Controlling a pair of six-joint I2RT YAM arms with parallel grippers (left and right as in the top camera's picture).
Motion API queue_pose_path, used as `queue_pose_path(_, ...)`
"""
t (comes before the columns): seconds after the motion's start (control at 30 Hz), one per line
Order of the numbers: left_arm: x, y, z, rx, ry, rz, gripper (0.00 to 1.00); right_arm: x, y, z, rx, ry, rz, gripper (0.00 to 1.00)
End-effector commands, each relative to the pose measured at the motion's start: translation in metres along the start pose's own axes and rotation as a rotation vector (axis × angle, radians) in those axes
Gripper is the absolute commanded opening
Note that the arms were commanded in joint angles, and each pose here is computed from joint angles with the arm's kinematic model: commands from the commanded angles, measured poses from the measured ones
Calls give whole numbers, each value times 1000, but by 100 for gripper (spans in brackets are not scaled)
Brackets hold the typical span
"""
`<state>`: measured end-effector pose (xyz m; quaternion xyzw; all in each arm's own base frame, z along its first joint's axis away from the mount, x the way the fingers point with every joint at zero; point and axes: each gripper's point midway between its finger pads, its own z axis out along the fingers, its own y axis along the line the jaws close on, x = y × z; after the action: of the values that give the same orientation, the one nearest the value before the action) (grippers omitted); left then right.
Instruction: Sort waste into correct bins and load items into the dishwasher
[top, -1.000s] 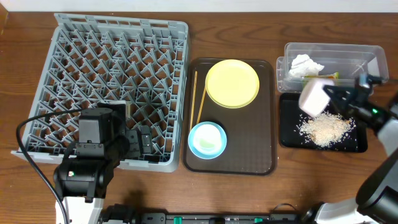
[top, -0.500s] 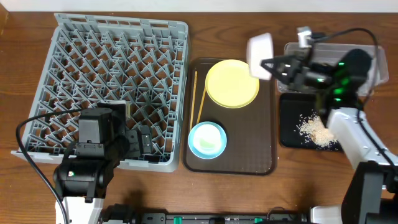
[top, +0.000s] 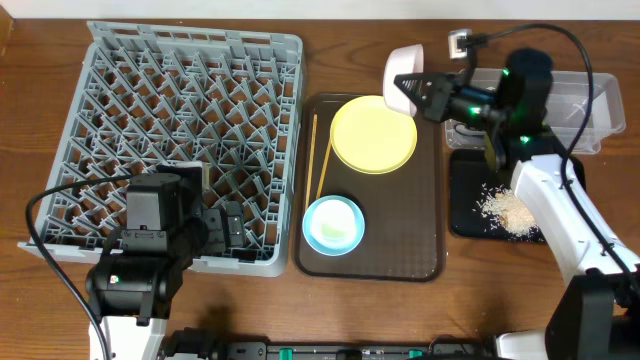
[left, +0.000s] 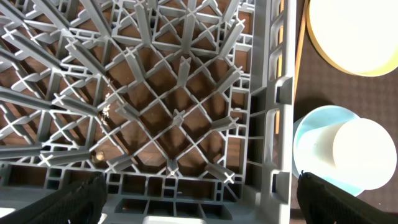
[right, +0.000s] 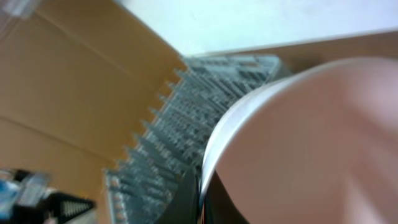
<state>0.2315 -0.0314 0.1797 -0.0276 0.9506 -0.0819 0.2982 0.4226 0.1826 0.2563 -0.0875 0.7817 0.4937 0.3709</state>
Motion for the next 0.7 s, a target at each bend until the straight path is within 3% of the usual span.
queue_pose_path(0.0,-5,-3,-4,14,-17,-2,98,-13,1,8,159,14,-280,1)
queue_pose_path(0.3,-5,-3,-4,14,-17,-2,98,48,-50,22,607,316,-517,1)
queue_pose_path(0.67,-5,-3,-4,13,-17,-2,98,127,-90,85,581,533,-596,1)
